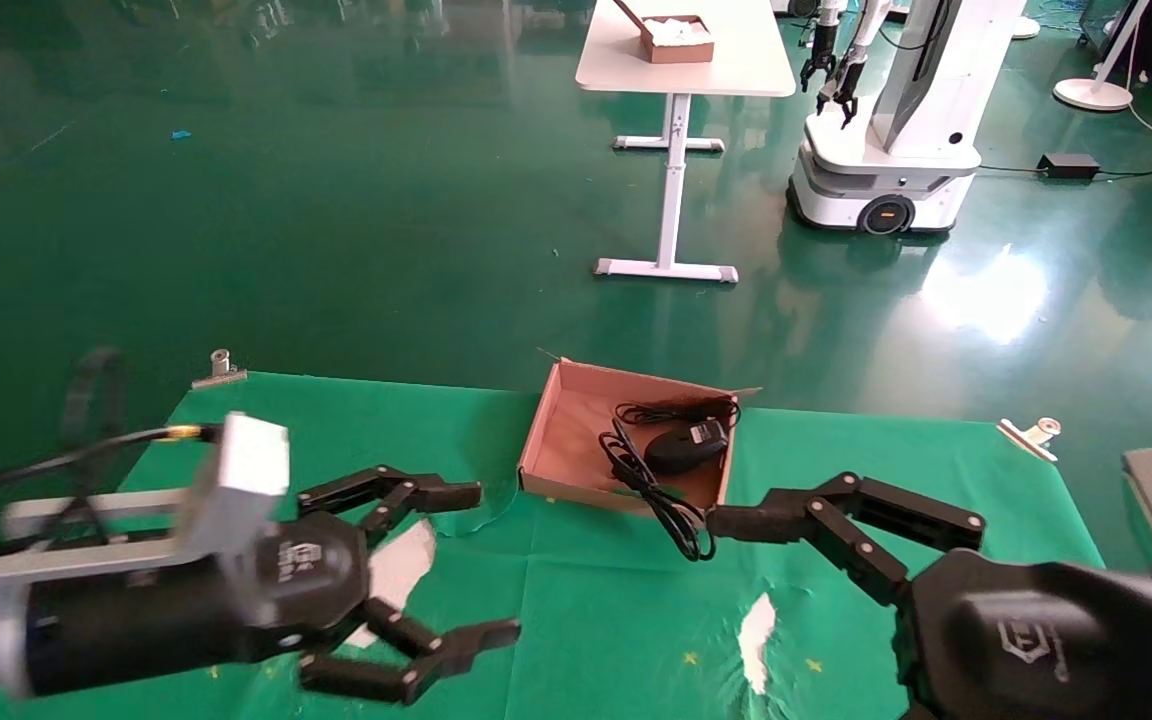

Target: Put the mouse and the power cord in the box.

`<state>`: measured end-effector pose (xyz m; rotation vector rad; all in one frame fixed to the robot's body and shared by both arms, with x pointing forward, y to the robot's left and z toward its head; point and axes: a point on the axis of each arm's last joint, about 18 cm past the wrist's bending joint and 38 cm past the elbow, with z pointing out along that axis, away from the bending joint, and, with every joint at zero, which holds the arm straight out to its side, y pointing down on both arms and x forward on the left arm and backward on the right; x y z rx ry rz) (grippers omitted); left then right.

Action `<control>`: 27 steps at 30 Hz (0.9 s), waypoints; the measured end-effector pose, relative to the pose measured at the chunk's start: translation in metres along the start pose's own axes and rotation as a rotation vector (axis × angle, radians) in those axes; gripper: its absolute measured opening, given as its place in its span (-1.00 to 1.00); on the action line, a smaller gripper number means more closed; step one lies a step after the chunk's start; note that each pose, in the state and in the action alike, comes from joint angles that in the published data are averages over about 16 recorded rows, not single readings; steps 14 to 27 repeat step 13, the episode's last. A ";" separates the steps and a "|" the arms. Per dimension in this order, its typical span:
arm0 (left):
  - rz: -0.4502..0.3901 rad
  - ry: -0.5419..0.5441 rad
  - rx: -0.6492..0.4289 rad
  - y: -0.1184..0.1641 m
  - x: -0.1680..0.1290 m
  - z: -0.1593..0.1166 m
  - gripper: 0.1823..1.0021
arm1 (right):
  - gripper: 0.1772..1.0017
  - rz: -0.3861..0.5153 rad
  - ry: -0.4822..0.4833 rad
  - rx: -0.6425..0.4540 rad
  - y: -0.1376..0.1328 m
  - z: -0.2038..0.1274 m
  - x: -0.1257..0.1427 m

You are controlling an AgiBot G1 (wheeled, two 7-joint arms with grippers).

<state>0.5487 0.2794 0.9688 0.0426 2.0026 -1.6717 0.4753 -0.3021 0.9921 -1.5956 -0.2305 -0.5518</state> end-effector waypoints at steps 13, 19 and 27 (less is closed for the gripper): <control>0.073 0.103 0.138 -0.038 0.042 -0.044 1.00 | 1.00 0.000 -0.001 0.001 0.000 0.000 0.000; 0.073 0.103 0.138 -0.038 0.042 -0.044 1.00 | 1.00 0.000 -0.001 0.001 0.000 0.000 0.000; 0.073 0.103 0.138 -0.038 0.042 -0.044 1.00 | 1.00 0.000 -0.001 0.001 0.000 0.000 0.000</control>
